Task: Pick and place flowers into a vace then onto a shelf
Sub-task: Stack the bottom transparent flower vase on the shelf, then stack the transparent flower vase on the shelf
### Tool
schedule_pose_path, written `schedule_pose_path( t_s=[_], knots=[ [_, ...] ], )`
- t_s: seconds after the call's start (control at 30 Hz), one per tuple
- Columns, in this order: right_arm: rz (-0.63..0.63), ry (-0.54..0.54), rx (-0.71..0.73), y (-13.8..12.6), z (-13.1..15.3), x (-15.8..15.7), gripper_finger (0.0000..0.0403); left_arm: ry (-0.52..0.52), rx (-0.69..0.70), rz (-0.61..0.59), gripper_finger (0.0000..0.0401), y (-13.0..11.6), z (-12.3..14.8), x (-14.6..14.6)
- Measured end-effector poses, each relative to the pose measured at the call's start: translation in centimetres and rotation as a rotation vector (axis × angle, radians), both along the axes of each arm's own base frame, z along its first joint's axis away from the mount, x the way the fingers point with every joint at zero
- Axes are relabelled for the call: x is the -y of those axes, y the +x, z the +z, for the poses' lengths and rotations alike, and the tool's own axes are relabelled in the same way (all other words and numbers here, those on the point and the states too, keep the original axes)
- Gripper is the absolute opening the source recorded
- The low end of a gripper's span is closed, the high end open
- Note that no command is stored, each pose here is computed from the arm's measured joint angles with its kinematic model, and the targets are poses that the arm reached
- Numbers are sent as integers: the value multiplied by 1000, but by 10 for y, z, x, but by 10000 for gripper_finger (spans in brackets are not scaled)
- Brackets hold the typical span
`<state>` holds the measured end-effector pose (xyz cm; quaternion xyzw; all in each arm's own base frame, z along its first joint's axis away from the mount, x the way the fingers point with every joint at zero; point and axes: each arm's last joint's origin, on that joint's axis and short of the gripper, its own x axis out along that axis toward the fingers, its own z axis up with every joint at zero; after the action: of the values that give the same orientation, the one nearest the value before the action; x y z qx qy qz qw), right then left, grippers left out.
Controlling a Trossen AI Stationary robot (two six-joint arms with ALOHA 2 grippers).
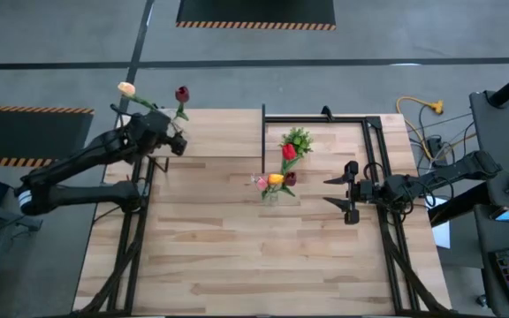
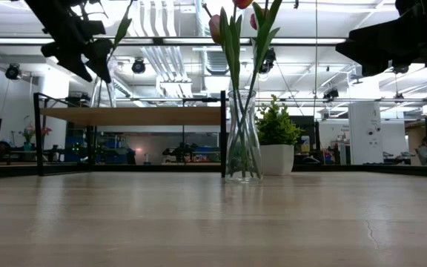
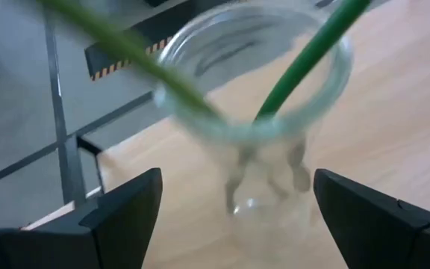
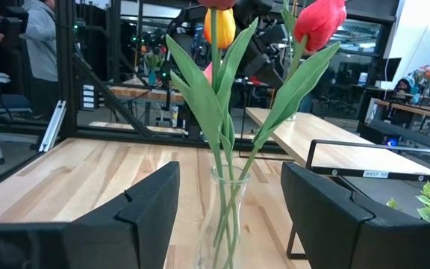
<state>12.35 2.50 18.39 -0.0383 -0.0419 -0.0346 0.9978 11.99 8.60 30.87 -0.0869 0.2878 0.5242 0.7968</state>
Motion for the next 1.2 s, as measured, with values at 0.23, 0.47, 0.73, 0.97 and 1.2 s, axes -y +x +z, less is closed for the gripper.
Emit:
schedule_pose_path(
  t_s=[0.23,0.47,0.73,0.97,1.2],
  knots=[
    [0,0,0,0,0,0,226,-34,33,-31,330,-18,2,12],
    [0,-4,-1,0,0,0,226,-39,137,-171,324,-32,6,31],
    [5,34,39,0,4,0,226,-54,267,-439,294,-39,-7,53],
    [5,40,49,0,5,0,226,-12,430,-769,215,-27,-30,70],
    [12,97,51,0,4,0,226,68,524,-960,135,-19,-48,81]
  ],
)
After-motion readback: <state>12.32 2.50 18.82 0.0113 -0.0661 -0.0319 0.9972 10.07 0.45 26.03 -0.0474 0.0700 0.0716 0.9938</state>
